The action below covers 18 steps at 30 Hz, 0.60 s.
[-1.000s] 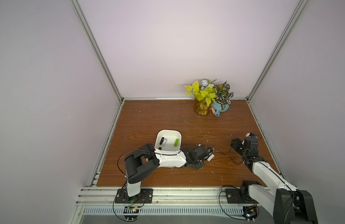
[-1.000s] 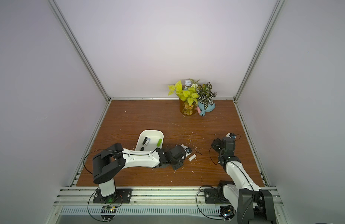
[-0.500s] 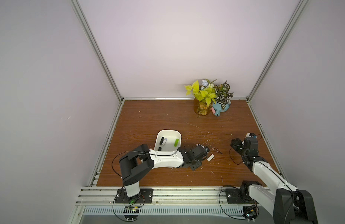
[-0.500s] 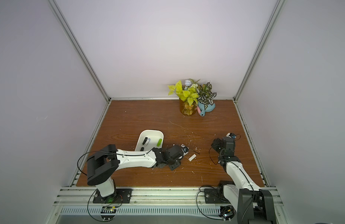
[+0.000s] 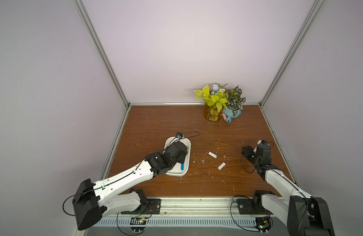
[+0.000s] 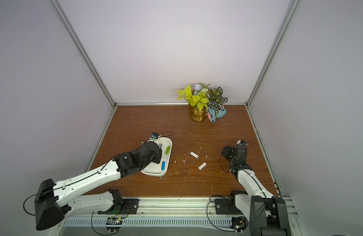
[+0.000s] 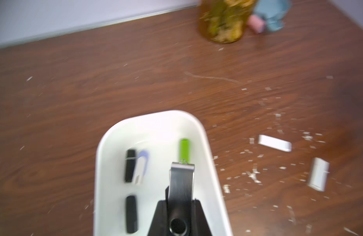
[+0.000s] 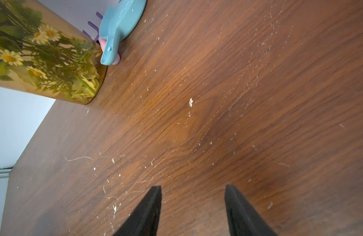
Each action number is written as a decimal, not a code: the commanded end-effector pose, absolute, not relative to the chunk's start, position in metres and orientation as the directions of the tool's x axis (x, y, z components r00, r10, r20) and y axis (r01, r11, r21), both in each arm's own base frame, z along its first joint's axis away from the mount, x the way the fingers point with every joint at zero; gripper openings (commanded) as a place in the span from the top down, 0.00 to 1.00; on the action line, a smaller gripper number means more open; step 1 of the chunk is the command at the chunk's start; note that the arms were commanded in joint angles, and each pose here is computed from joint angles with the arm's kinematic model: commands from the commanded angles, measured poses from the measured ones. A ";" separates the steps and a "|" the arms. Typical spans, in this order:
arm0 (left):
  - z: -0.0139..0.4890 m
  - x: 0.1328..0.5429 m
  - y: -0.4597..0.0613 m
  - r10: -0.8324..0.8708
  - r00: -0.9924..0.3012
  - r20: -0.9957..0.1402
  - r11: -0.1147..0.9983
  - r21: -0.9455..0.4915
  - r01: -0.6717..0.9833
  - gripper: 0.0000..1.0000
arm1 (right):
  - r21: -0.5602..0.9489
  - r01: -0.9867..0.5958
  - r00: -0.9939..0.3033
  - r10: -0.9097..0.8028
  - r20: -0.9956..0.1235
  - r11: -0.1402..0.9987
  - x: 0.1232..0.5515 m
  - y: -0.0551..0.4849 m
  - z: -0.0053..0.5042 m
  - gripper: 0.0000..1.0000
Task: Put the usb flash drive into the storage box
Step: Place the USB flash in the storage box.
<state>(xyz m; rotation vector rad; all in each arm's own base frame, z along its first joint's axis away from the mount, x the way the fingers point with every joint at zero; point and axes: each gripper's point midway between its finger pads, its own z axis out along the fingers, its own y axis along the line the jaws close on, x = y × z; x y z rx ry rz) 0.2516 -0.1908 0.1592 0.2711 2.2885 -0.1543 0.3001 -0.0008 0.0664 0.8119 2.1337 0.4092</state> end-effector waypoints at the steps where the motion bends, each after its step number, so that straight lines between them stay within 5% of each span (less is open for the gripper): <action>1: 0.135 0.249 -0.166 0.096 -0.711 -0.697 0.992 0.006 0.128 1.00 | 0.555 0.393 -0.471 0.679 -0.563 0.733 0.304 0.003 0.067 0.44; 10: 0.069 0.258 -0.163 0.102 -0.815 -0.571 0.994 0.036 0.099 1.00 | 0.577 0.377 -0.508 0.683 -0.525 0.724 0.311 0.012 0.061 0.44; 18: 0.059 0.271 -0.156 0.106 -0.831 -0.546 0.994 0.082 0.073 1.00 | 0.579 0.375 -0.526 0.681 -0.510 0.724 0.315 0.015 0.058 0.44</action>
